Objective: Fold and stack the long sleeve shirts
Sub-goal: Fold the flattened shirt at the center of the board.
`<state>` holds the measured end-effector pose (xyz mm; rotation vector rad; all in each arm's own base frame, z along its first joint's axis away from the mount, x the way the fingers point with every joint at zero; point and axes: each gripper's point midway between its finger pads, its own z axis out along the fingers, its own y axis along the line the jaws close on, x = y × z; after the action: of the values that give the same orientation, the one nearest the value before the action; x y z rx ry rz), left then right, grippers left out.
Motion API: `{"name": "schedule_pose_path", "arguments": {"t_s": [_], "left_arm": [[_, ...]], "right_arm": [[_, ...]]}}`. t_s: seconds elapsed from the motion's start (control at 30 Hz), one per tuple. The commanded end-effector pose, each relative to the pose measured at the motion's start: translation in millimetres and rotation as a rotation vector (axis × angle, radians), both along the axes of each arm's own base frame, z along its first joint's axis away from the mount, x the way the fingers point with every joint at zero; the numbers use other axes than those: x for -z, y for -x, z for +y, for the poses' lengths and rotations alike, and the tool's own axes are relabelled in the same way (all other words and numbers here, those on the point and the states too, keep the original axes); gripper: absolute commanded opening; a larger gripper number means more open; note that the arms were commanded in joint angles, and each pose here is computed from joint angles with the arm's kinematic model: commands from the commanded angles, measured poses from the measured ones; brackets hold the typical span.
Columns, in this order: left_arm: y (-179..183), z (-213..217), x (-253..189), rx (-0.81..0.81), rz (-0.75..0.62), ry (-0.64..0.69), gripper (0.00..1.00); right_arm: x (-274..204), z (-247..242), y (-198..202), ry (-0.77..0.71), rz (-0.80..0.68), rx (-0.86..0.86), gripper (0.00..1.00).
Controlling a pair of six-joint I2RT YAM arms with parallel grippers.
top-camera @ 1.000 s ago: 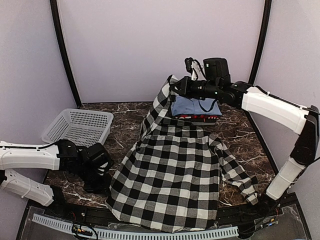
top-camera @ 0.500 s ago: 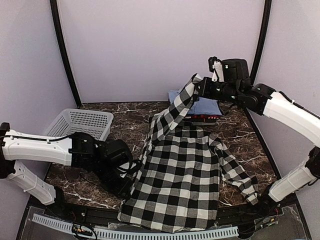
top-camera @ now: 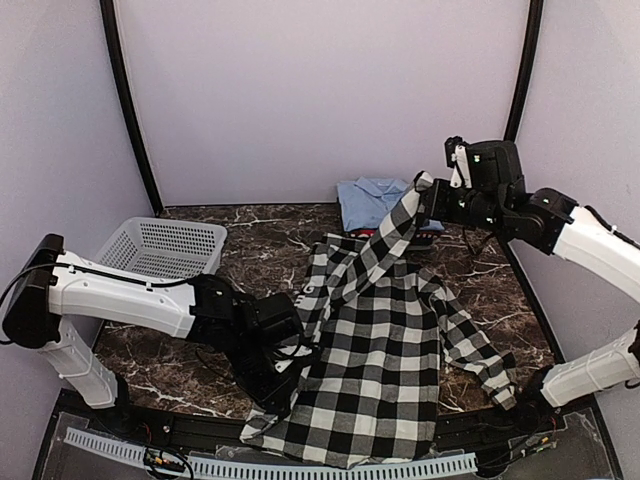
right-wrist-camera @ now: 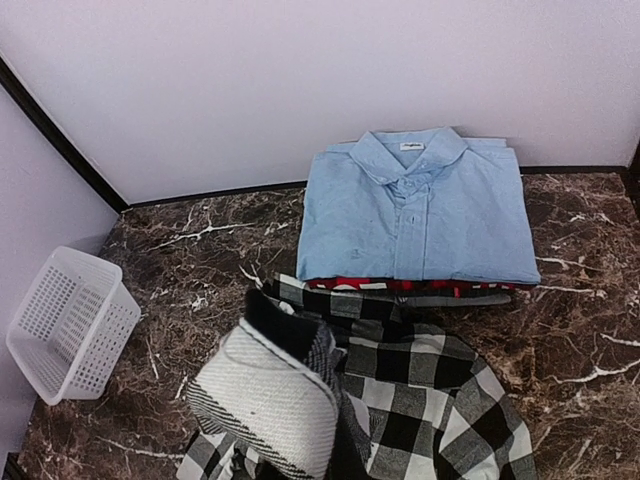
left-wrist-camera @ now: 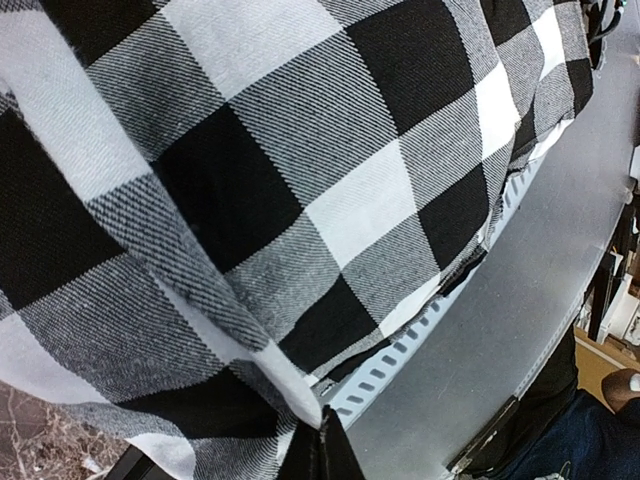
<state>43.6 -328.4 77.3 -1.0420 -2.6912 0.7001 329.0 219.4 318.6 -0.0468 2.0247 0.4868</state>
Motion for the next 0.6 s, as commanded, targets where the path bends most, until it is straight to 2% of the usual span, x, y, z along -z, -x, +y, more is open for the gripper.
{"name": "schedule_pose_path", "arguments": {"t_s": [0.0, 0.33, 0.57], "left_arm": [[8.6, -17.2, -8.2, 0.066, 0.037, 0.076, 0.00], [14.6, -36.1, 2.5, 0.085, 0.091, 0.109, 0.00], [19.8, -34.0, 33.9, 0.070, 0.131, 0.078, 0.00]], "right_arm": [[5.9, -9.0, 2.7, 0.000, 0.005, 0.035, 0.00], [21.6, -9.6, 4.7, 0.022, 0.033, 0.034, 0.00], [26.7, -3.4, 14.2, -0.004, 0.045, -0.015, 0.00]]}}
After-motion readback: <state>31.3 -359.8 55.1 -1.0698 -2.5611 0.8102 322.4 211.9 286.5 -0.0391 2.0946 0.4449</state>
